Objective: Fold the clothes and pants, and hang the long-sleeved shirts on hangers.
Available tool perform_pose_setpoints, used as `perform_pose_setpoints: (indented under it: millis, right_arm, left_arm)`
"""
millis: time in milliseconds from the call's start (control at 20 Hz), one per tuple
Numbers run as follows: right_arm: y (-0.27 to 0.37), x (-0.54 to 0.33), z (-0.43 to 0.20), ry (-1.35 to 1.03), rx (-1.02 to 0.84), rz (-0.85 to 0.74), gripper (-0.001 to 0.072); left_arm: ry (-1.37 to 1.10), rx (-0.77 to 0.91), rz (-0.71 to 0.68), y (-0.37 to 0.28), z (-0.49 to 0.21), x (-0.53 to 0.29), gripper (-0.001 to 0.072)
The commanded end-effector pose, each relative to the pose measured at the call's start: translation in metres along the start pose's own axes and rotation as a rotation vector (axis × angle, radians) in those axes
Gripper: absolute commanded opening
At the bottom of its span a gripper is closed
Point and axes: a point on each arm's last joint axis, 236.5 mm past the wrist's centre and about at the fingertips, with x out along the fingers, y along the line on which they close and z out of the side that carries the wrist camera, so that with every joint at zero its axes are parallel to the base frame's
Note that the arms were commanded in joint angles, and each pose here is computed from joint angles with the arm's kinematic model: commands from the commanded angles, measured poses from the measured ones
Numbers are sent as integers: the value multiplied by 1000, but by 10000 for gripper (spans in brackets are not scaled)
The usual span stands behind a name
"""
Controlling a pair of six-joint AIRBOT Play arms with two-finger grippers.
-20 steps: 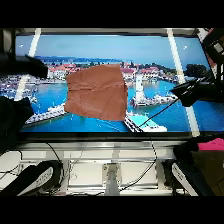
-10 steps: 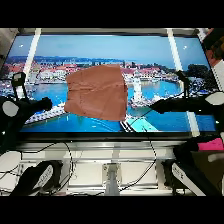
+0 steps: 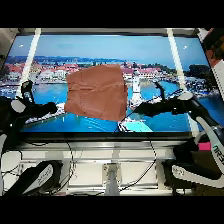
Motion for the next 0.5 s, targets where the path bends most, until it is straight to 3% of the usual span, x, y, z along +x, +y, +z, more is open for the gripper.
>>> perform_pose_setpoints:
  millis: [0, 450]
  right_arm:
    - [-12, 36, -7, 39, 125, -72, 624]
    - [-28, 44, -16, 79, 265, -109, 623]
  left_arm:
    - [14, -8, -14, -2, -2, 5, 515]
    - [15, -9, -14, -2, -2, 5, 514]
